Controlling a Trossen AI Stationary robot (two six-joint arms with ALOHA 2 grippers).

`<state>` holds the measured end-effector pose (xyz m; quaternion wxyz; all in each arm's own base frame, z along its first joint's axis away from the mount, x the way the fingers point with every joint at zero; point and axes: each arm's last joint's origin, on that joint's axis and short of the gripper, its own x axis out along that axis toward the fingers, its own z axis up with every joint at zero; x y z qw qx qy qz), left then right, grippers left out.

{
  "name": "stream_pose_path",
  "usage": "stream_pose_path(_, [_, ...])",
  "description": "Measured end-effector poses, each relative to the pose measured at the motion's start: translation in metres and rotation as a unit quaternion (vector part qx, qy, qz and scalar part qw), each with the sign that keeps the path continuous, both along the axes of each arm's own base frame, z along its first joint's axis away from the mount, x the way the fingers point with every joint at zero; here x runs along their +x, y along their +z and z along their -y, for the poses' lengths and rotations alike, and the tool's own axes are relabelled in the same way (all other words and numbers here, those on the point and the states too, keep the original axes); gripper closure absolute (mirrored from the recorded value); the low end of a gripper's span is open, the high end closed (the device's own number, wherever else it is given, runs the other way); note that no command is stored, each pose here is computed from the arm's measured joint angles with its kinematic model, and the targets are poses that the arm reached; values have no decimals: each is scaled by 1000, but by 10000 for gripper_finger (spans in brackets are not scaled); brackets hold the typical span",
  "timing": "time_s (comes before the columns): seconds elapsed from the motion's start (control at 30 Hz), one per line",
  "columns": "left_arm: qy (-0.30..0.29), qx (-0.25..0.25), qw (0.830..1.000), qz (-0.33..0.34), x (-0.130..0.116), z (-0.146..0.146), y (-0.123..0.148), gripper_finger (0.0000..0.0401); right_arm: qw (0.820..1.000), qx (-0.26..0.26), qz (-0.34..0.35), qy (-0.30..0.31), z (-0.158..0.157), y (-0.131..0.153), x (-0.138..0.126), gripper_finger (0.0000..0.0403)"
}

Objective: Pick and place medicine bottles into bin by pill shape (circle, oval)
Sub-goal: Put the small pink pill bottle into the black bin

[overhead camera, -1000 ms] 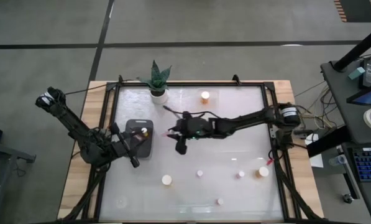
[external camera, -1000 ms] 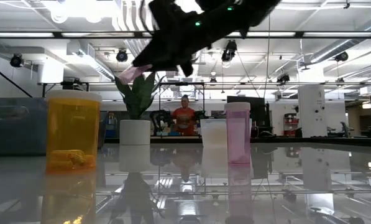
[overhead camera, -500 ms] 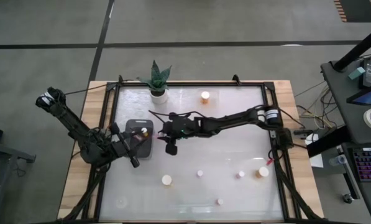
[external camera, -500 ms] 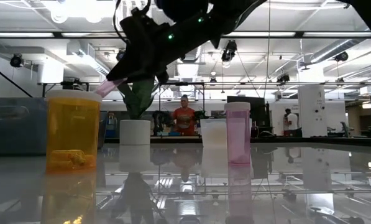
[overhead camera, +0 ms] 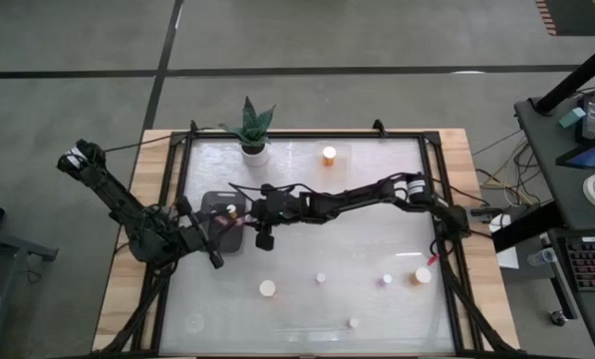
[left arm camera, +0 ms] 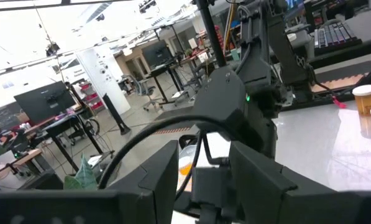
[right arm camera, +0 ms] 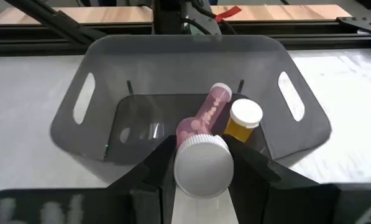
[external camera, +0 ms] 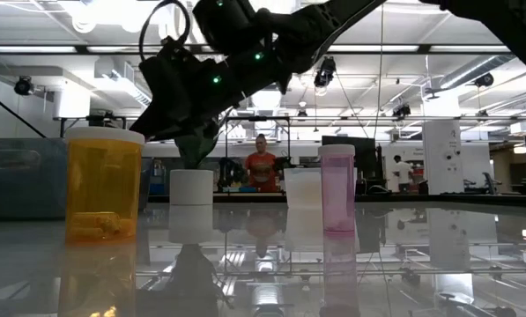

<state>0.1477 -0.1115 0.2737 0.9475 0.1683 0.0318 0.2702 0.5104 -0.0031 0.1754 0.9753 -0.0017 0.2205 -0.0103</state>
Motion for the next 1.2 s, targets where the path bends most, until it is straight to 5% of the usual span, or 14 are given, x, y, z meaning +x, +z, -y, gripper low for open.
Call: stream_pose_path(1.2, [0, 0, 1000, 0, 0, 0, 0, 271, 1000, 11, -5, -6, 0, 0, 4, 275])
